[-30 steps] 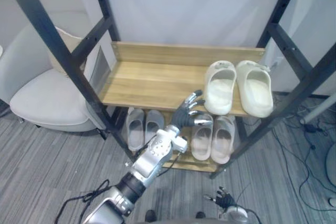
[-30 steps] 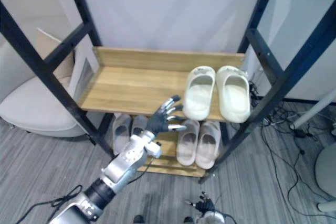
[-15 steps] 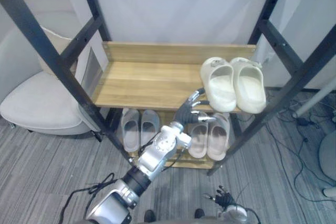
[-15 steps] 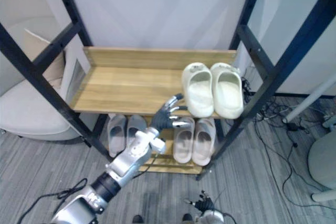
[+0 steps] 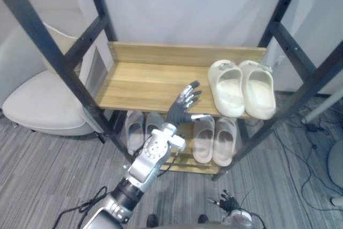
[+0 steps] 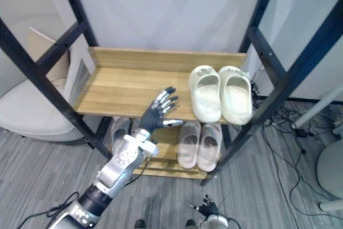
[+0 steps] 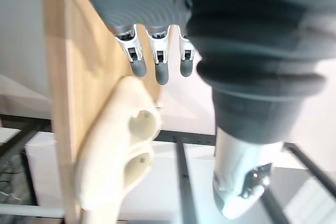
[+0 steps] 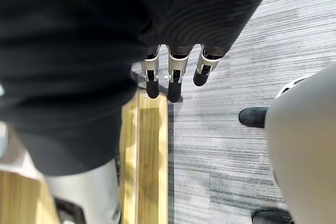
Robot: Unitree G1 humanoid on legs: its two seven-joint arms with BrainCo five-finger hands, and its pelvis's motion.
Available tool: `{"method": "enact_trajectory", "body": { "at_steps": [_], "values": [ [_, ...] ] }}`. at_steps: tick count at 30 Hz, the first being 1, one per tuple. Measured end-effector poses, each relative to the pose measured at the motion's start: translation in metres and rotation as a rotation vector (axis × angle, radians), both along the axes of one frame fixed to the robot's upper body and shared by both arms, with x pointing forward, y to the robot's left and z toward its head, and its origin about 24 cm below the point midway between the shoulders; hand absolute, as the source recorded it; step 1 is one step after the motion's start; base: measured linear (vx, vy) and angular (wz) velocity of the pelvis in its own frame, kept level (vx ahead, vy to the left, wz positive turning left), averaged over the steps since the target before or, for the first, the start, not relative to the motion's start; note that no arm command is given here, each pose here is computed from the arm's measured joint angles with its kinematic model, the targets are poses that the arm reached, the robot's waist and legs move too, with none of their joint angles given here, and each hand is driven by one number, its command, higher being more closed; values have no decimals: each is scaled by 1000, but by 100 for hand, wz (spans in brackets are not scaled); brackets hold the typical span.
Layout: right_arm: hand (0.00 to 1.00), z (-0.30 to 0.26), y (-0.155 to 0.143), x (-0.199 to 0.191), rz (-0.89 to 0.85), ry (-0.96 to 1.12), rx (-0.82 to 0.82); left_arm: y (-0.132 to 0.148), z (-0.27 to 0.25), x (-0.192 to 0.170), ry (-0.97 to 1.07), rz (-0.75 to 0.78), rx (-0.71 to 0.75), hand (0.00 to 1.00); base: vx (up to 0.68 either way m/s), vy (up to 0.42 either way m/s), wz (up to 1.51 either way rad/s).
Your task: Organize the slippers on the shoe rack
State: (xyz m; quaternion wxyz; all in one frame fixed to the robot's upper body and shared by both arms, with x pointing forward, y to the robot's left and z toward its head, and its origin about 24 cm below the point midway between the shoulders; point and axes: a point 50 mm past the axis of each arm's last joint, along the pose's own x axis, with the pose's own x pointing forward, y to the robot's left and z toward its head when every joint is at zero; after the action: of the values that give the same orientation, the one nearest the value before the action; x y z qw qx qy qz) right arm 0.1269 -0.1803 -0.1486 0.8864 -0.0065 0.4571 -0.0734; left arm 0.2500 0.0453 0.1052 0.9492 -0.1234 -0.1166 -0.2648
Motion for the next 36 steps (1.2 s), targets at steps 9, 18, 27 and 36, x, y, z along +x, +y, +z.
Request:
{"method": "enact_trajectory", "body": {
  "at_steps": [9,18,27,36],
  "values": [
    [0,-2,-1,-4,26,22,3,-19,-54,-60,233,-302,-17,0,-52,-15,6],
    [0,-5,0,-8,26,39,6,17,-179,-88,683,-204,345,0,-28,-17,-1],
    [0,-9,2,-21,-12,69,7,97,-256,-129,1079,146,683,0,-1,-14,-3],
    [0,-10,-3,-24,-78,68,10,122,-261,-135,1128,315,766,0,10,-12,0]
  ]
}}
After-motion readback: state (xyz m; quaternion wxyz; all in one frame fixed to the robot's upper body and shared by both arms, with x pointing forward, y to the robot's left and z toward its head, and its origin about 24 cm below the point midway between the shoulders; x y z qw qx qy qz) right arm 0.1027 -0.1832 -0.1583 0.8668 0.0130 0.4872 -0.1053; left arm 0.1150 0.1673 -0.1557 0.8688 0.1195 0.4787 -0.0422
